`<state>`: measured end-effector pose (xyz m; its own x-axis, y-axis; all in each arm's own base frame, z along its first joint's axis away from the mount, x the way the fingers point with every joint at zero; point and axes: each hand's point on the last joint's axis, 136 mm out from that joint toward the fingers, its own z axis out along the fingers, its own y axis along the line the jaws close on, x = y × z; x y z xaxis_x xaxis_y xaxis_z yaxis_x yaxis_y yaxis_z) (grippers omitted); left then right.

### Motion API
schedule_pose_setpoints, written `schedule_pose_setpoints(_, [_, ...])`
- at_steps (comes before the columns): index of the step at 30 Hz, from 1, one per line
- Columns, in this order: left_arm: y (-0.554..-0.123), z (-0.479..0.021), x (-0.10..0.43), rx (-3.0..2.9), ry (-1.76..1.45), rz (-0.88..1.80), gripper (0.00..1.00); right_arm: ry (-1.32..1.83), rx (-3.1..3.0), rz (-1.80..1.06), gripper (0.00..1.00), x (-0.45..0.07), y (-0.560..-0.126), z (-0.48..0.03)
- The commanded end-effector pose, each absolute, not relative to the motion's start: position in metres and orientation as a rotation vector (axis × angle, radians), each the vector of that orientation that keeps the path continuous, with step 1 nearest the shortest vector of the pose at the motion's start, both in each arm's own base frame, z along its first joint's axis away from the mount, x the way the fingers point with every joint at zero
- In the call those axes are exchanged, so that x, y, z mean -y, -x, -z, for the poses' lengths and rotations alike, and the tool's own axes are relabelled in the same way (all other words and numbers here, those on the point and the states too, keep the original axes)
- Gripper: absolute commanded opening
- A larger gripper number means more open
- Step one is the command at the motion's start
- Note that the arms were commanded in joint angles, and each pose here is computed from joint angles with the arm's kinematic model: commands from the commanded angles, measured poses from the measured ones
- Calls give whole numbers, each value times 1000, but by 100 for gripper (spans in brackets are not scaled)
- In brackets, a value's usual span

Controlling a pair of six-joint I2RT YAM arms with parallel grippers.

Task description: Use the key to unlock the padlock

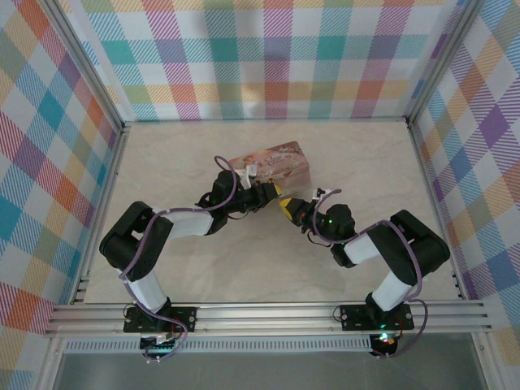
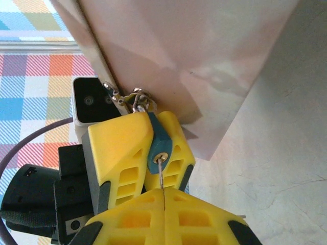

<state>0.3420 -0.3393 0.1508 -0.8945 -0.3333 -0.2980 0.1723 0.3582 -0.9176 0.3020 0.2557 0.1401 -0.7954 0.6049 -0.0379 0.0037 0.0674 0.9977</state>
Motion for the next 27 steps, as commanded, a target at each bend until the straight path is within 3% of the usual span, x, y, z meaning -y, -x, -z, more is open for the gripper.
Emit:
schedule_pose_setpoints(1, [-317,-184,355,-2124,-14,1707,14,-687,-1782,-1721,0,-234,-318,-148])
schedule_pose_setpoints(27, [-322,-186,353,-2103,45,1700,15,-616,-1770,-1727,0,-260,-315,-158])
